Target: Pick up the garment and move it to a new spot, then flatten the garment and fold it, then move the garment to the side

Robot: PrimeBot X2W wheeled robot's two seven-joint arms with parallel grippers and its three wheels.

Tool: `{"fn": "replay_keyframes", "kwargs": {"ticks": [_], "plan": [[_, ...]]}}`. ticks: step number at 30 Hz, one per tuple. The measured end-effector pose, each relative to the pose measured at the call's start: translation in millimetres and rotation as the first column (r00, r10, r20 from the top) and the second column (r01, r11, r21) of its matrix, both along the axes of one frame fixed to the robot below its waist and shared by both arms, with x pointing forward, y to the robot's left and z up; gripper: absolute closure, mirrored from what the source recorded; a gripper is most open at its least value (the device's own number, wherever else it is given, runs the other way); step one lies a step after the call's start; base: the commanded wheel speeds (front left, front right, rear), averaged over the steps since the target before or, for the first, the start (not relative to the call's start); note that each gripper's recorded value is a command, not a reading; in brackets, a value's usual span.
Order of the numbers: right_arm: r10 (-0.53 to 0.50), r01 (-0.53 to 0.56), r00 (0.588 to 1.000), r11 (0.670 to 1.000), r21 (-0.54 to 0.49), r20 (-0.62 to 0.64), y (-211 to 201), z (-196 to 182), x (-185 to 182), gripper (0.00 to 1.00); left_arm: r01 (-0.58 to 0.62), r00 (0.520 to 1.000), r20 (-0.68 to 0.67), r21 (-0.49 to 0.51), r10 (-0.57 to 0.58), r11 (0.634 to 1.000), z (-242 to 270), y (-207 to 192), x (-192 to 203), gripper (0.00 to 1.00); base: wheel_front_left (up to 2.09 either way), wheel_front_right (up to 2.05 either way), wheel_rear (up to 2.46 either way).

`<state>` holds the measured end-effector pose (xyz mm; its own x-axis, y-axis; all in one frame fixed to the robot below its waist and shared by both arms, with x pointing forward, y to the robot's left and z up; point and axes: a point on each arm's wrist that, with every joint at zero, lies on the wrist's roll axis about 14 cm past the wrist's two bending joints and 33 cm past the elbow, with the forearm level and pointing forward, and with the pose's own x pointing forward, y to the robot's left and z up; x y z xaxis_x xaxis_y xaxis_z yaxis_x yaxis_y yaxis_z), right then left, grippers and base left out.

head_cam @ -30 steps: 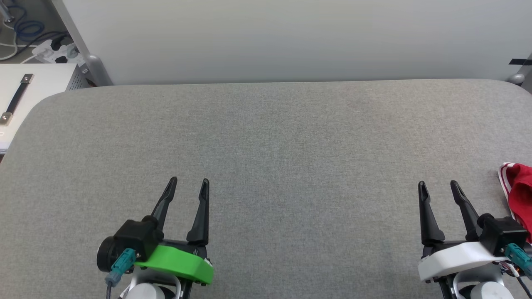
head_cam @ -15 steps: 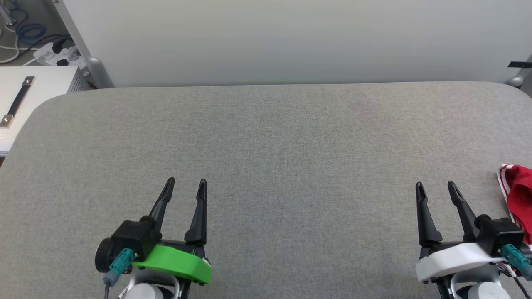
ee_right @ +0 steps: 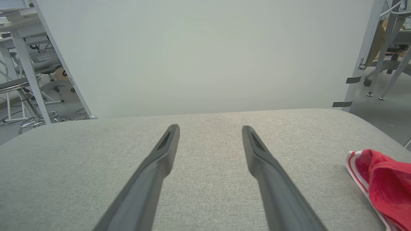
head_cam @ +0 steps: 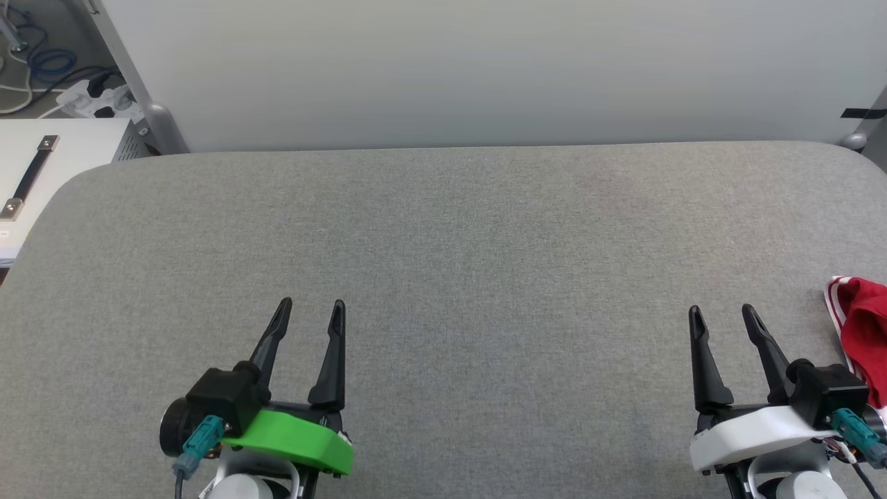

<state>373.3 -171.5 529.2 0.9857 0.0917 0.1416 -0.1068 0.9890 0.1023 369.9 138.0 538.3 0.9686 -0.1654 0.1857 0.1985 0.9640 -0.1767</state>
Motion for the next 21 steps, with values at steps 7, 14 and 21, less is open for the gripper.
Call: {"fn": "replay_keyframes", "kwargs": {"ticks": [7,14,21], "plan": [[-0.002,0.002,1.0,1.0,-0.002,-0.005,-1.1,-1.3,-0.1,1.0,0.001,1.0,-0.004,-0.001,-0.001,1.0,-0.8,0.1,0.9,1.0,0.0,0.0,0.0],[-0.001,0.001,1.0,1.0,-0.003,-0.012,-1.0,-1.8,-0.1,1.0,-0.004,1.0,-0.011,0.005,0.004,1.0,-1.5,1.5,1.3,1.0,0.0,0.0,0.0],[0.0,-0.001,1.0,1.0,-0.011,-0.019,-0.5,-2.0,0.0,1.0,-0.01,1.0,-0.022,0.023,0.01,1.0,-2.6,2.7,1.9,1.0,0.0,0.0,0.0]]}}
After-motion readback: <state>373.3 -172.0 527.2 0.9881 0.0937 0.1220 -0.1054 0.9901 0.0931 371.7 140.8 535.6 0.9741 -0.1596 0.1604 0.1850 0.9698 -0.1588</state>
